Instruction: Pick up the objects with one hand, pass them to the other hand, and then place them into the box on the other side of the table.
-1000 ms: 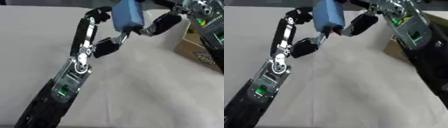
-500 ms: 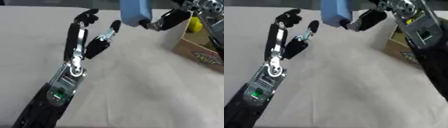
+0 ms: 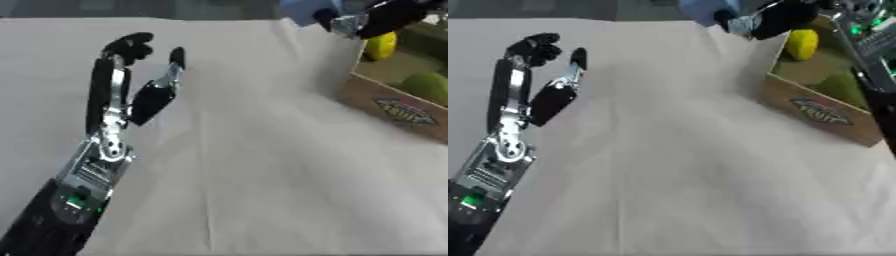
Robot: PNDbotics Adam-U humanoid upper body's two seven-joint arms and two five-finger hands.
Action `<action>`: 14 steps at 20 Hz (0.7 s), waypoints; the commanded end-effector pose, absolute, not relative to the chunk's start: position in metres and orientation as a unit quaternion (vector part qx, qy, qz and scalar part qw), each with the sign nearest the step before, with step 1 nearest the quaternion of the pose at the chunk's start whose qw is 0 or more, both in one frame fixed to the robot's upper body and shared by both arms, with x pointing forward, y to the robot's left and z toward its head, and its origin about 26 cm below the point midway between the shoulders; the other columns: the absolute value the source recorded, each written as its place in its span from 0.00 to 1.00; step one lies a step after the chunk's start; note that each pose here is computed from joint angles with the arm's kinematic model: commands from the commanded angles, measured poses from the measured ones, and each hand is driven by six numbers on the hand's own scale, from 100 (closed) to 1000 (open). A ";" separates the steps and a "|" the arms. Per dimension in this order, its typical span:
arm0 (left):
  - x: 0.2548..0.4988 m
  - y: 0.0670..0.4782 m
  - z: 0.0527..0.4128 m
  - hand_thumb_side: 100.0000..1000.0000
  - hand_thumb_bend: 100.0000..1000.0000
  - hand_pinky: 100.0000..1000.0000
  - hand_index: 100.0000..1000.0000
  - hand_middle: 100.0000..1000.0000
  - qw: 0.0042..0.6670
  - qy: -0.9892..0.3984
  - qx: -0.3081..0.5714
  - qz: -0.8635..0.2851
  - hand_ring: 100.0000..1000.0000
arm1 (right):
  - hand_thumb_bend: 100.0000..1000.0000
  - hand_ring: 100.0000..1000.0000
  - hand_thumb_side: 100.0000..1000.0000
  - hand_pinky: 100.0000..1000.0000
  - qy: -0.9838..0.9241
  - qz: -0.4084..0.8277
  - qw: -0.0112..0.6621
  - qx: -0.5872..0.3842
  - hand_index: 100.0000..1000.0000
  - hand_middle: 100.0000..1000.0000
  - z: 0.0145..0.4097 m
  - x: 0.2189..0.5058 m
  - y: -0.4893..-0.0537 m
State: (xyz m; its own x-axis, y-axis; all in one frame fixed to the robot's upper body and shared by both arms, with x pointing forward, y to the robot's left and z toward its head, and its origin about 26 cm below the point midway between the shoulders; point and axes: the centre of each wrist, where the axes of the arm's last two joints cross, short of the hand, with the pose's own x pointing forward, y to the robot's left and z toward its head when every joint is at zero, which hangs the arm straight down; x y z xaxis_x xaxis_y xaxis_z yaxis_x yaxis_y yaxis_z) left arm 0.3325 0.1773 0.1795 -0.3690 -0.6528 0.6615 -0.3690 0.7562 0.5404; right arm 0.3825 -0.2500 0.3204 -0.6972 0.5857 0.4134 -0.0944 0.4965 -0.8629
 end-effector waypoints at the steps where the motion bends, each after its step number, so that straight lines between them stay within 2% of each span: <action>1: 0.324 0.197 0.203 0.58 0.22 0.77 0.77 0.57 0.439 -0.820 0.336 -0.145 0.67 | 0.00 0.74 0.00 0.92 -0.797 0.433 0.376 -0.190 0.58 0.63 0.338 0.370 -0.287; 6: 0.309 0.224 0.226 0.57 0.21 0.77 0.77 0.57 0.415 -0.818 0.375 -0.135 0.67 | 0.00 0.74 0.00 0.94 -0.792 0.378 0.430 -0.215 0.59 0.64 0.333 0.359 -0.335; 10: 0.303 0.242 0.236 0.56 0.20 0.77 0.77 0.58 0.402 -0.816 0.399 -0.116 0.67 | 0.00 0.74 0.07 0.95 -0.793 0.337 0.459 -0.217 0.60 0.66 0.330 0.354 -0.364; 14: 0.302 0.256 0.237 0.56 0.20 0.77 0.76 0.58 0.393 -0.816 0.414 -0.089 0.67 | 0.00 0.75 0.09 0.96 -0.792 0.307 0.478 -0.223 0.61 0.67 0.325 0.351 -0.386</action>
